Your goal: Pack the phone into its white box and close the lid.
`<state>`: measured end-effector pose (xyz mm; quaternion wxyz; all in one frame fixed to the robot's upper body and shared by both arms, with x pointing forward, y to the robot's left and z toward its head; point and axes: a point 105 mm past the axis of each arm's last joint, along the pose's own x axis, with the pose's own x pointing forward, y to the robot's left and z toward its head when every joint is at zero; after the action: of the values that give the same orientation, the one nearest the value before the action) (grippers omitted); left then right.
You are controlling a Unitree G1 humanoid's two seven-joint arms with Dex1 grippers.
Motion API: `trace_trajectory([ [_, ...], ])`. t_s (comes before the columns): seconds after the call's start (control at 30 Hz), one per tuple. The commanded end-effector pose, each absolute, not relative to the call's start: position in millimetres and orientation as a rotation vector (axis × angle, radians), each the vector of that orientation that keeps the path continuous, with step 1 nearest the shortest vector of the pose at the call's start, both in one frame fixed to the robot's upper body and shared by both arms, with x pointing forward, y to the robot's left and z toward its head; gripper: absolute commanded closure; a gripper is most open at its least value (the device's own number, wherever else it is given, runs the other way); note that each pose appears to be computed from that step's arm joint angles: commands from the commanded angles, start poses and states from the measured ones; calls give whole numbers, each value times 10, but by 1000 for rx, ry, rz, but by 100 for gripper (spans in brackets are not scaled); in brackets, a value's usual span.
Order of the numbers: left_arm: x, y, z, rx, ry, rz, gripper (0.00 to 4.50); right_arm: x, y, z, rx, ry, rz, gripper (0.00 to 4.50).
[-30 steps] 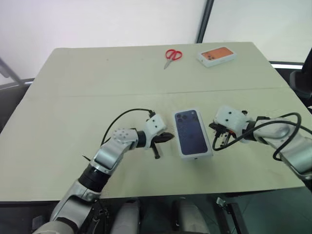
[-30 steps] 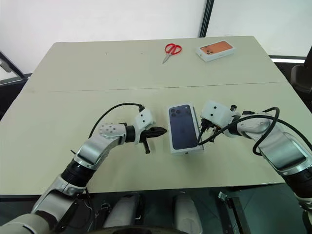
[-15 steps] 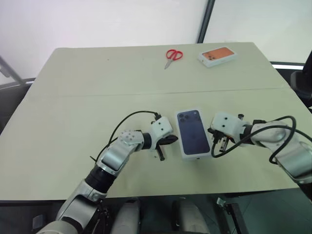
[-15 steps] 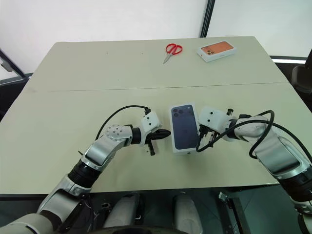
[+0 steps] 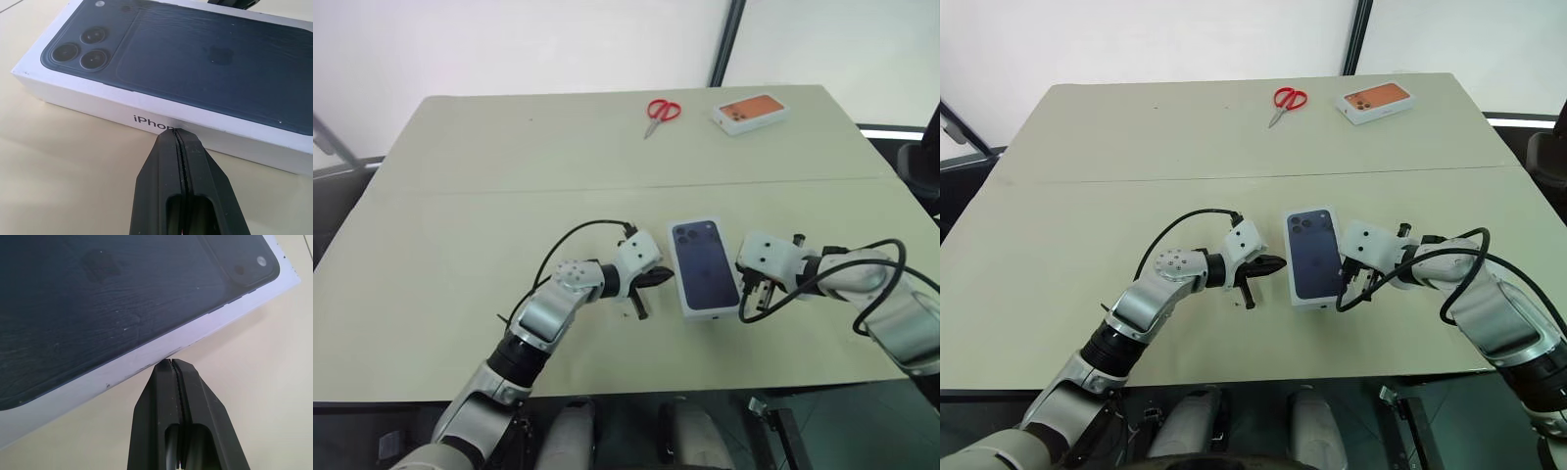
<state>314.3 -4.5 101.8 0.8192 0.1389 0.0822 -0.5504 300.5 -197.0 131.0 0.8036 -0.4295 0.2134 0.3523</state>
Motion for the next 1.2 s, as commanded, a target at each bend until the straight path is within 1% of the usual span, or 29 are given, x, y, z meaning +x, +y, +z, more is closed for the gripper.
trace_trajectory([
  [0.03,3106,-124,1218,274,98,-1203,450,3002,-1932,1412,-938,409,755,448],
  [0.3,3075,-165,1249,251,88,-1215,450,3004,-1951,1386,-941,419,749,448],
  [0.67,3055,-176,1211,268,97,-1224,450,2976,-1955,1345,-954,432,757,448],
  [0.8,3116,-70,1174,292,108,-1189,450,3021,-2088,1447,-992,427,707,448],
  [0.9,3206,26,1233,257,102,-1138,450,3063,-2162,1592,-949,391,666,448],
  [1.0,3318,24,1481,152,47,-1094,450,2972,-2136,1756,-846,351,713,448],
  [1.07,3392,-57,1598,128,14,-1076,450,2886,-2081,1796,-759,344,766,448],
  [1.13,3426,-105,1633,125,6,-1071,450,2836,-2050,1799,-719,348,795,448],
  [1.2,3469,-210,1615,146,20,-1072,450,2699,-1934,1720,-689,372,879,448],
])
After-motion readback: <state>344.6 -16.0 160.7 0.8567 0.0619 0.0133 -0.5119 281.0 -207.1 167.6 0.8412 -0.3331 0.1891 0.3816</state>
